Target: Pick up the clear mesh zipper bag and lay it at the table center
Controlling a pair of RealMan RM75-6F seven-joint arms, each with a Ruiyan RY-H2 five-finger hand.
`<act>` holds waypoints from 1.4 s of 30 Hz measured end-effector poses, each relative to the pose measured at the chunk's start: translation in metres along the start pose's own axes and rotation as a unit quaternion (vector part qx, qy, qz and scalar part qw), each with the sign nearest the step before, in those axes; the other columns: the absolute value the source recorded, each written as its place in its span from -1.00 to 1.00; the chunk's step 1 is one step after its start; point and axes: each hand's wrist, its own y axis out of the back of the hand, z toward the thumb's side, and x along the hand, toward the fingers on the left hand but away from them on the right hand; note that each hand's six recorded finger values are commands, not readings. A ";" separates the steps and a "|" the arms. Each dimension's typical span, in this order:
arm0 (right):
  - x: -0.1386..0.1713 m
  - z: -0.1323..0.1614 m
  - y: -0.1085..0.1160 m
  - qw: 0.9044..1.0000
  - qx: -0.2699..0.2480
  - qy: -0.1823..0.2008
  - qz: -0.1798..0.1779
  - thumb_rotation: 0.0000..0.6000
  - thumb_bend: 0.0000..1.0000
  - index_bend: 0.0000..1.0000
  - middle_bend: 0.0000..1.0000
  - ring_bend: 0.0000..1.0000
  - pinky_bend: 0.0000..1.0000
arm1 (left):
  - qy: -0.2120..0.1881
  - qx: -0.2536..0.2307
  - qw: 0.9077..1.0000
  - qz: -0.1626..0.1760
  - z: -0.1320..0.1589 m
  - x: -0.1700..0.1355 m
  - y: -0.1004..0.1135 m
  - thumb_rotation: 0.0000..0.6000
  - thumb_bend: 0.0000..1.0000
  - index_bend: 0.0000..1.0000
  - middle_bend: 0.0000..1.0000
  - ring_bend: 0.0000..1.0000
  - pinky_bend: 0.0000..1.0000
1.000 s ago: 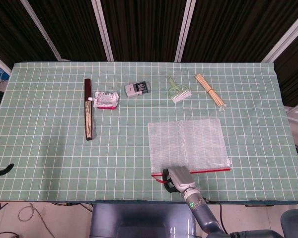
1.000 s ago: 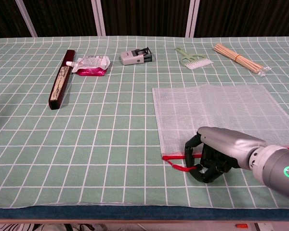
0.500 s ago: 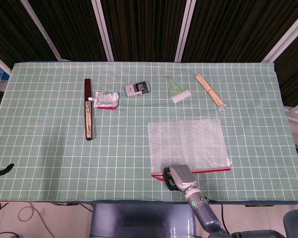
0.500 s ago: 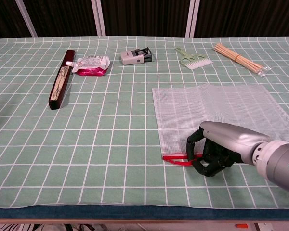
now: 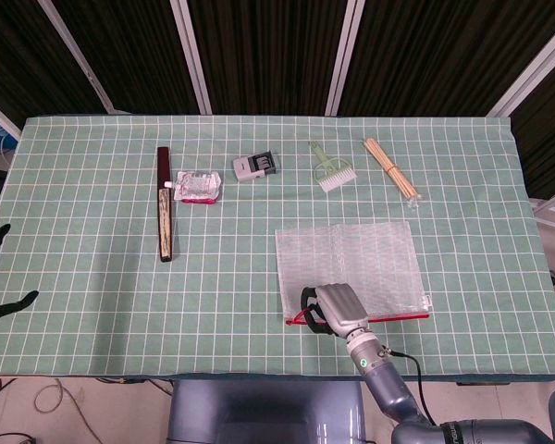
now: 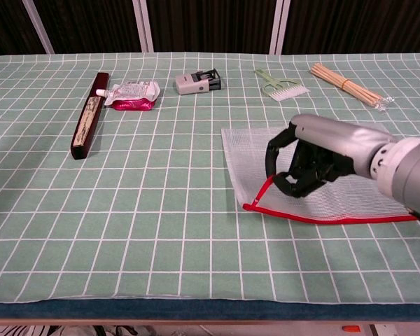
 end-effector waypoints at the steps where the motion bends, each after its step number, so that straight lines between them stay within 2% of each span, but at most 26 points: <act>1: -0.002 0.003 0.005 1.000 0.000 0.003 -0.005 1.00 0.23 0.24 1.00 1.00 0.92 | -0.005 0.000 1.000 0.000 0.004 0.003 0.001 1.00 -0.87 -0.99 -1.00 -1.00 -1.00; 11: -0.016 0.033 0.057 0.998 -0.003 0.033 -0.048 1.00 0.23 0.25 1.00 1.00 0.92 | -0.104 0.018 0.994 -0.012 0.084 0.051 0.014 1.00 -0.80 -0.82 -1.00 -1.00 -1.00; 18: -0.025 0.053 0.085 0.997 -0.007 0.046 -0.067 1.00 0.23 0.25 1.00 1.00 0.92 | -0.178 0.034 0.983 -0.030 0.148 0.083 0.017 1.00 -0.67 -0.68 -1.00 -1.00 -1.00; 26: -0.028 0.062 0.097 0.996 -0.005 0.049 -0.075 1.00 0.24 0.25 1.00 1.00 0.92 | -0.250 0.054 0.965 -0.056 0.215 0.109 0.012 1.00 -0.61 -0.51 -1.00 -1.00 -1.00; 33: -0.029 0.073 0.103 0.995 -0.005 0.056 -0.080 1.00 0.24 0.25 1.00 1.00 0.92 | -0.300 0.041 0.949 -0.085 0.274 0.119 -0.005 1.00 -0.53 -0.40 -0.94 -1.00 -1.00; 42: -0.028 0.083 0.109 0.995 -0.007 0.061 -0.084 1.00 0.24 0.25 1.00 1.00 0.92 | -0.334 0.021 0.934 -0.125 0.319 0.111 -0.032 1.00 -0.52 -0.34 -0.93 -1.00 -1.00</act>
